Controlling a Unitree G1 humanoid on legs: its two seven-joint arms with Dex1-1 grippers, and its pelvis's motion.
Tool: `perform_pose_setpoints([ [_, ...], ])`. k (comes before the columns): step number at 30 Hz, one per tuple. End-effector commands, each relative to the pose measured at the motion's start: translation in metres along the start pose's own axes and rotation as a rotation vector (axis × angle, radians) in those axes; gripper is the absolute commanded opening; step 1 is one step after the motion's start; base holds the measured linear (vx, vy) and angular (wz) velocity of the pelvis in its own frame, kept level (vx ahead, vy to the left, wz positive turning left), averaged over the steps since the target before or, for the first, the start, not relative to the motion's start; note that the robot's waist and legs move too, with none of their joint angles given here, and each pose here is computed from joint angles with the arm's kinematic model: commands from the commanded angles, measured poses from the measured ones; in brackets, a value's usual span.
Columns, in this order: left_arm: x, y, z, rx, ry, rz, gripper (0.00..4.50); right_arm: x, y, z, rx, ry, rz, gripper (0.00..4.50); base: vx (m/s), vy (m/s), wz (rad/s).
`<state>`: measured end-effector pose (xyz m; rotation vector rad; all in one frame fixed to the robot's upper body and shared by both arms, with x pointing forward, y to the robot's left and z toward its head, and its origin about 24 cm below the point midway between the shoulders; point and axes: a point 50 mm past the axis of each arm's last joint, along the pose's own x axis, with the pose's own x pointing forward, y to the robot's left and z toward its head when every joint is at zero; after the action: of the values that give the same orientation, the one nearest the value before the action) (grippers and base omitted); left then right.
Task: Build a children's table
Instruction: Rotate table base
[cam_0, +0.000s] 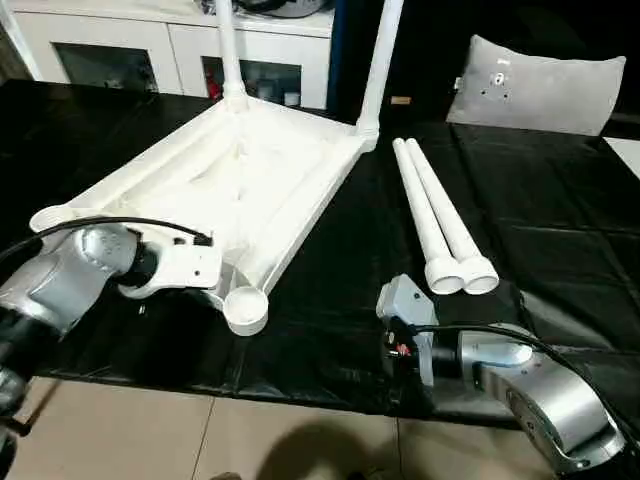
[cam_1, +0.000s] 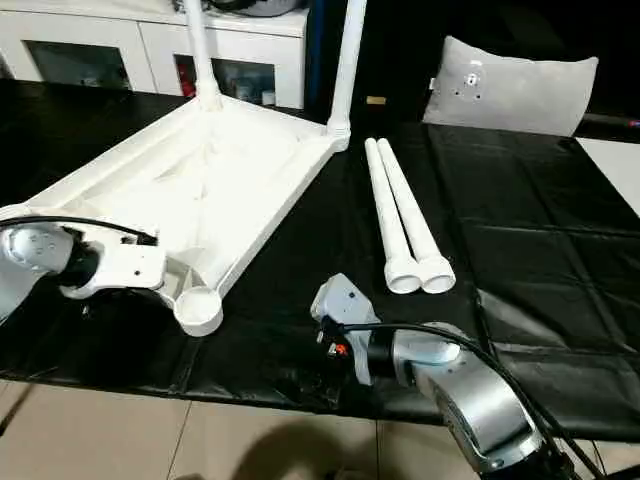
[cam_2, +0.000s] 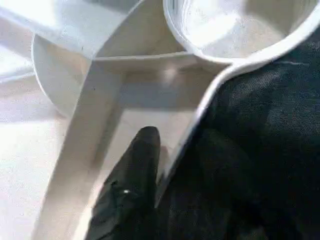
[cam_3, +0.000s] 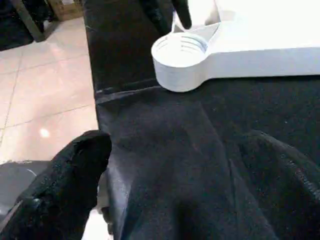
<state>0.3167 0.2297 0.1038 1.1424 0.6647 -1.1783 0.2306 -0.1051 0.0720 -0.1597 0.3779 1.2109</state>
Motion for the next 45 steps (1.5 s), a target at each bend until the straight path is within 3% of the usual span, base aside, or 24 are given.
perform_pose_setpoints([
  [1, 0.003, 0.002, 0.005, 0.035, -0.007, -0.037, 1.11, -0.001, 0.001, 0.002, -0.017, 0.011, 0.015, 4.5, 0.0, 0.0, 0.0],
  [10, 0.003, 0.002, 0.014, 0.078, 0.012, -0.218, 0.44, -0.003, -0.001, 0.003, -0.039, 0.029, 0.032, 4.5, 0.0, 0.0, 0.0],
  [15, 0.009, 0.0, 0.022, -0.045, -0.063, -0.255, 0.11, -0.004, -0.003, 0.003, -0.041, 0.023, -0.008, 4.5, 0.0, 0.0, 0.0],
  [19, 0.03, 0.008, 0.04, -0.268, -0.205, -0.094, 0.03, -0.003, -0.007, 0.0, -0.02, 0.023, -0.068, 4.5, 0.0, 0.0, 0.0],
  [23, 0.041, 0.01, 0.051, -0.374, -0.263, -0.028, 0.03, -0.003, -0.011, 0.001, -0.006, 0.013, -0.115, 4.5, 0.0, 0.0, 0.0],
  [27, 0.049, 0.011, 0.065, -0.389, -0.347, 0.03, 0.03, -0.003, -0.014, 0.0, 0.001, 0.009, -0.147, 4.5, 0.0, 0.0, 0.0],
  [30, 0.055, 0.008, 0.071, -0.409, -0.345, 0.054, 0.03, -0.002, -0.014, -0.001, 0.002, 0.013, -0.159, 4.5, 0.0, 0.0, 0.0],
  [34, 0.058, 0.005, 0.077, -0.35, -0.38, 0.074, 0.03, -0.002, -0.017, -0.001, 0.009, 0.016, -0.192, 4.5, 0.0, 0.0, 0.0],
  [36, 0.058, 0.002, 0.08, -0.255, -0.416, 0.072, 0.03, -0.002, -0.02, -0.001, 0.006, 0.009, -0.216, 4.5, 0.0, 0.0, 0.0],
  [37, 0.059, -0.004, 0.083, -0.156, -0.443, 0.075, 0.03, -0.003, -0.022, 0.0, 0.022, -0.008, -0.237, 4.5, 0.0, 0.0, 0.0],
  [38, 0.059, -0.006, 0.081, -0.151, -0.449, 0.065, 0.03, -0.004, -0.025, 0.002, 0.039, -0.027, -0.26, 4.5, 0.0, 0.0, 0.0],
  [41, 0.053, -0.007, 0.083, -0.241, -0.524, 0.084, 0.57, -0.008, -0.034, 0.009, 0.071, -0.082, -0.333, 4.5, 0.0, 0.0, 0.0],
  [44, 0.044, -0.004, 0.088, -0.303, -0.609, 0.123, 0.68, -0.009, -0.038, 0.013, 0.07, -0.114, -0.385, 4.5, 0.0, 0.0, 0.0],
  [45, 0.037, 0.001, 0.092, -0.378, -0.693, 0.199, 0.81, -0.008, -0.04, 0.018, 0.07, -0.16, -0.432, 4.5, 0.0, 0.0, 0.0],
])
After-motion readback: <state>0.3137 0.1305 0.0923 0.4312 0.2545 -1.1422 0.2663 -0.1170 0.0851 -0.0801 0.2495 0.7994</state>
